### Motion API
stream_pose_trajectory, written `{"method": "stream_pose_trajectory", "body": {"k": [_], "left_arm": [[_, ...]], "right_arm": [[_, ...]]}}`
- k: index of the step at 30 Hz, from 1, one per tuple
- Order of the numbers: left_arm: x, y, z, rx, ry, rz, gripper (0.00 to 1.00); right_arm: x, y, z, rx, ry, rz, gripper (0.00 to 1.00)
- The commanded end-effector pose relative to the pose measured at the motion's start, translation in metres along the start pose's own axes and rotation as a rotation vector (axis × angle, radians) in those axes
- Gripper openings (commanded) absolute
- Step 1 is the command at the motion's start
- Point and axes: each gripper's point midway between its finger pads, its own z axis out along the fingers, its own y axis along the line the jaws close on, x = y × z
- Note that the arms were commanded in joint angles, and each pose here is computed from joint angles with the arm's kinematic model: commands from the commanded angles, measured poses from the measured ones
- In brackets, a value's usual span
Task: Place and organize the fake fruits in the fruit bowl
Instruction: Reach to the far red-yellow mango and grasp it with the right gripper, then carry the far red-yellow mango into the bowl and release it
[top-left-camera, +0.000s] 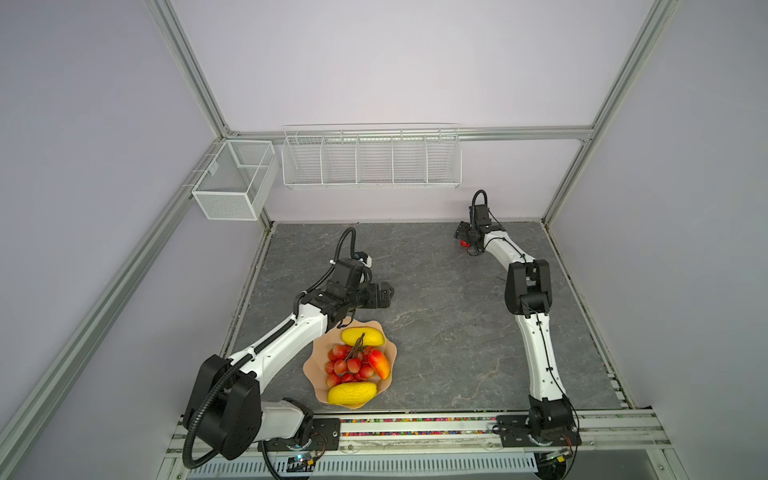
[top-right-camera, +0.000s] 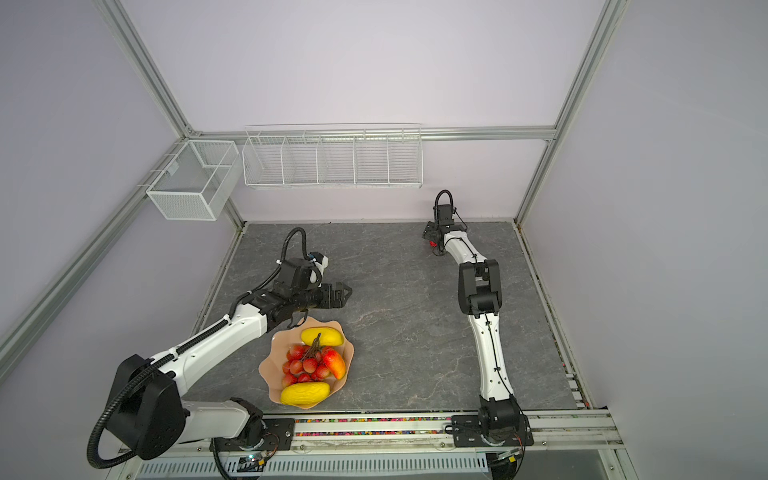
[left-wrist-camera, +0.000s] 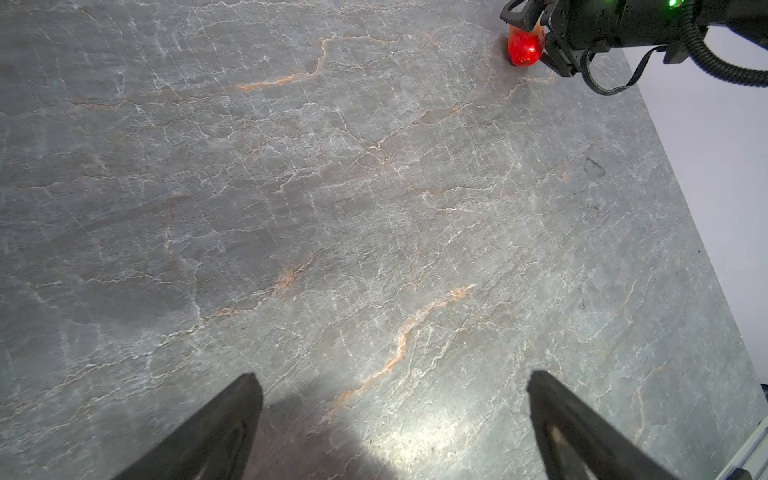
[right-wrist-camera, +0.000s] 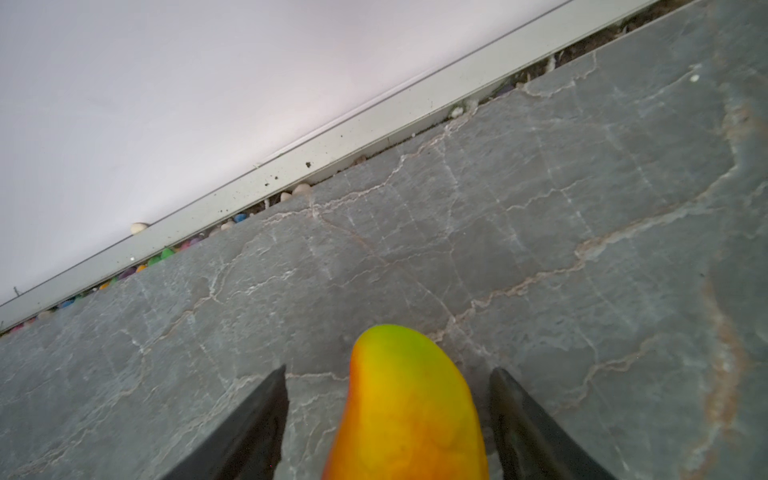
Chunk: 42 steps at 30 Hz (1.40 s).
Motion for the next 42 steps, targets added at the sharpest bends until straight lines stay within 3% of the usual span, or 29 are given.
{"method": "stream_pose_trajectory", "body": {"k": [1, 5, 12, 17, 24, 30, 34, 38, 42], "left_arm": [[-0.011, -0.003, -0.011, 0.005, -0.042, -0.005, 0.99], [-0.013, -0.004, -0.019, 0.006, -0.055, -0.005, 0.99], [-0.014, -0.002, -0.036, -0.011, -0.077, -0.010, 0.99], [0.000, 0.010, -0.063, -0.084, -0.039, -0.051, 0.99], [0.059, 0.043, -0.117, -0.237, 0.057, -0.233, 0.99], [0.083, 0.065, -0.180, -0.311, -0.056, -0.368, 1.00], [0.078, 0.054, -0.212, -0.253, -0.104, -0.402, 0.99], [0.075, 0.045, -0.260, -0.201, -0.176, -0.413, 0.99], [0.089, 0.061, -0.291, -0.282, -0.197, -0.403, 0.99]], "right_arm": [[0.030, -0.014, 0.002, 0.022, 0.120, -0.003, 0.68], [0.034, -0.019, -0.006, 0.017, 0.113, -0.017, 0.51], [0.043, -0.008, -0.034, -0.092, 0.103, -0.086, 0.45], [0.065, 0.015, -0.090, -0.205, 0.087, -0.183, 0.43], [0.143, 0.100, -0.189, -0.420, 0.154, -0.388, 0.43], [0.198, 0.186, -0.296, -0.647, 0.128, -0.514, 0.43], [0.242, 0.244, -0.365, -0.848, 0.172, -0.580, 0.44], [0.303, 0.283, -0.401, -0.979, 0.266, -0.622, 0.44], [0.368, 0.308, -0.420, -1.056, 0.352, -0.682, 0.44]]}}
